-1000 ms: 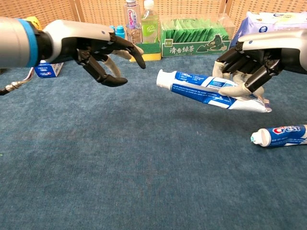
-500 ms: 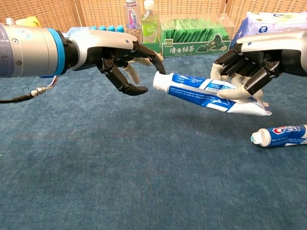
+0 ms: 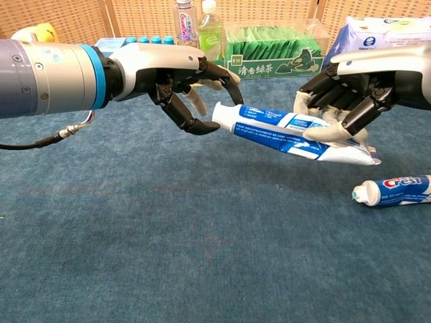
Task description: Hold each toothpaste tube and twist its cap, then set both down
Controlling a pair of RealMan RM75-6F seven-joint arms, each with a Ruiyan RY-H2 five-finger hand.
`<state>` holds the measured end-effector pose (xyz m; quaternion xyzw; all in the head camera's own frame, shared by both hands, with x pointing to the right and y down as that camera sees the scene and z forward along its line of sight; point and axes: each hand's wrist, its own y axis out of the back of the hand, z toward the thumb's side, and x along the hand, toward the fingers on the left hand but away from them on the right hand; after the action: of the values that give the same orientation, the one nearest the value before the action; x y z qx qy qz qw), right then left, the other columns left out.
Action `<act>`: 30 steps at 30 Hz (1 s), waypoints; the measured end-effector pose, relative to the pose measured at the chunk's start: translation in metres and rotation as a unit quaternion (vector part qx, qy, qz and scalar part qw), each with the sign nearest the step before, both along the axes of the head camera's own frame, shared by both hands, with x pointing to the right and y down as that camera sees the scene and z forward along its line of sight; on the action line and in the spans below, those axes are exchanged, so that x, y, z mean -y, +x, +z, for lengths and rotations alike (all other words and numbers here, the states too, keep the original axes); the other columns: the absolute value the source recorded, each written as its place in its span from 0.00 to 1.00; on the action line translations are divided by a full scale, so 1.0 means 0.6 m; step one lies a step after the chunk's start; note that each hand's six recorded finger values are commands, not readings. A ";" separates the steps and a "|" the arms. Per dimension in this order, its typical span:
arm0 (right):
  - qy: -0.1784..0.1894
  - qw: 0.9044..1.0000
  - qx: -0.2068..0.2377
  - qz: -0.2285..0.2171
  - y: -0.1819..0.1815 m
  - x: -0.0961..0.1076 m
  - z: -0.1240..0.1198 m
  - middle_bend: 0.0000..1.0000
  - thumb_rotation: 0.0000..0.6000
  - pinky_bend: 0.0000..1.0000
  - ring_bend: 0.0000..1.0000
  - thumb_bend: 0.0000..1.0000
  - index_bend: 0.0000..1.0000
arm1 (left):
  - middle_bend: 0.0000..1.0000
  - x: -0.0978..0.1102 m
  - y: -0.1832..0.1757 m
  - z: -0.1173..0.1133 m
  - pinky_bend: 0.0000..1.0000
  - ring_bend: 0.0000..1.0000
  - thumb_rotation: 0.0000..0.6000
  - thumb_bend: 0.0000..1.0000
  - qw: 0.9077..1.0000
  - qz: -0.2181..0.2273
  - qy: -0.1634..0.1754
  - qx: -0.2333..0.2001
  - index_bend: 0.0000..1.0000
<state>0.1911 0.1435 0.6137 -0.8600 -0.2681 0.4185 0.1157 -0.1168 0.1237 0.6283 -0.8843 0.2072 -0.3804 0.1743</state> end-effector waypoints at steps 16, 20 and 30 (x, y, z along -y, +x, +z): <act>-0.006 1.000 0.000 0.010 0.008 0.003 0.000 0.72 1.00 0.73 0.67 0.56 0.90 | 0.05 -0.001 0.002 -0.001 0.22 0.00 1.00 0.37 1.000 -0.001 0.011 0.001 0.38; -0.007 1.000 -0.003 0.012 0.011 0.004 0.003 0.72 1.00 0.73 0.68 0.56 0.90 | 0.06 -0.001 0.002 -0.001 0.22 0.00 1.00 0.37 1.000 -0.001 0.012 0.000 0.40; -0.005 1.000 -0.012 0.022 0.020 0.011 0.007 0.73 1.00 0.73 0.68 0.56 0.90 | 0.06 0.000 0.001 0.000 0.22 0.00 1.00 0.37 1.000 -0.003 0.014 0.001 0.45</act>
<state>0.2033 0.1372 0.6180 -0.8493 -0.2839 0.4324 0.1056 -0.1163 0.1238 0.6283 -0.8807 0.2152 -0.3790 0.1857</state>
